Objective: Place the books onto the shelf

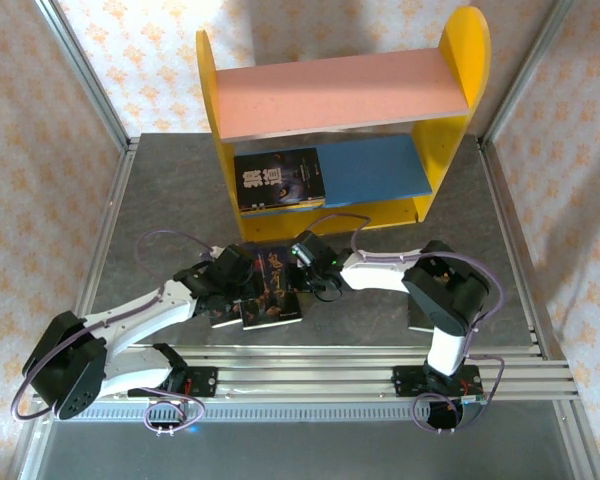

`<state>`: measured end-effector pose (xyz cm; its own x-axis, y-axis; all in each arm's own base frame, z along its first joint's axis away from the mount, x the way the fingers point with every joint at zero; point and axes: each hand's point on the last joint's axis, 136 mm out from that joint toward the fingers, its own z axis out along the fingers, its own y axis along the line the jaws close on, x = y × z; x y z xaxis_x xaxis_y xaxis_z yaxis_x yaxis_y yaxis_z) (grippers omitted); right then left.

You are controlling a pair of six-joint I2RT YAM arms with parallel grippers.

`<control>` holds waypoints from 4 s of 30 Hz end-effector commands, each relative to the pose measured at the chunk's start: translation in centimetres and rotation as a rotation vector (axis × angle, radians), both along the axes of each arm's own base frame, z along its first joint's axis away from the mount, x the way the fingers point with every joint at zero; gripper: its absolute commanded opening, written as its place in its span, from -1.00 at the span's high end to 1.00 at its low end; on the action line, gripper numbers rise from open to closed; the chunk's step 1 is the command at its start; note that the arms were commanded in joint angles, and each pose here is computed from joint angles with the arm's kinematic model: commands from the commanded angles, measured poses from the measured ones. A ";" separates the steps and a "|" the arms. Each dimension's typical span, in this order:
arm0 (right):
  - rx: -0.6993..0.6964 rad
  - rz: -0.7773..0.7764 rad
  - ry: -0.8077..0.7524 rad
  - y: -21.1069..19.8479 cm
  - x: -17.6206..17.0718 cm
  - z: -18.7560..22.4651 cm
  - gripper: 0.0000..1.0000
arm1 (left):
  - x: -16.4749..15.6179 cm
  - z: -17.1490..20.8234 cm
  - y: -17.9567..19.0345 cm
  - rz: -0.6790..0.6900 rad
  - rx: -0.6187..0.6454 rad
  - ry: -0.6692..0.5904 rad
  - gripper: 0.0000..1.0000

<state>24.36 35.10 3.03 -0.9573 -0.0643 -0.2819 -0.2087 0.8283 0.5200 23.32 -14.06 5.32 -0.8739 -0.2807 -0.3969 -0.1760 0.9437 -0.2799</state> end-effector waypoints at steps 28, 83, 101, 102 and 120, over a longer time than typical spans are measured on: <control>-0.064 0.022 0.016 -0.3 -0.4 -1.6 0.44 | 1.1 4.6 -4.3 -0.154 -0.230 -0.136 -0.06; 0.219 -0.405 -0.727 -20.4 6.0 34.7 0.16 | 4.6 50.6 -10.3 -0.367 -0.396 -1.132 1.00; 0.616 -0.334 -0.871 -16.8 7.6 48.3 0.02 | 10.8 61.0 -8.5 -0.042 -0.338 -1.345 1.00; 0.639 -0.335 -0.873 -16.7 7.7 48.7 -0.02 | 11.1 61.2 -8.6 -0.035 -0.339 -1.354 1.00; 0.908 -0.317 -0.791 -13.3 9.6 49.9 -0.67 | 13.2 60.9 -11.0 -0.027 -0.540 -1.364 1.00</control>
<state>34.87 20.92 51.14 -0.4434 0.6505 -0.6167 -0.5211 0.3727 0.7678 38.53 -26.29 61.67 -0.0014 -0.5279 -0.8493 0.4268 0.7677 -0.4779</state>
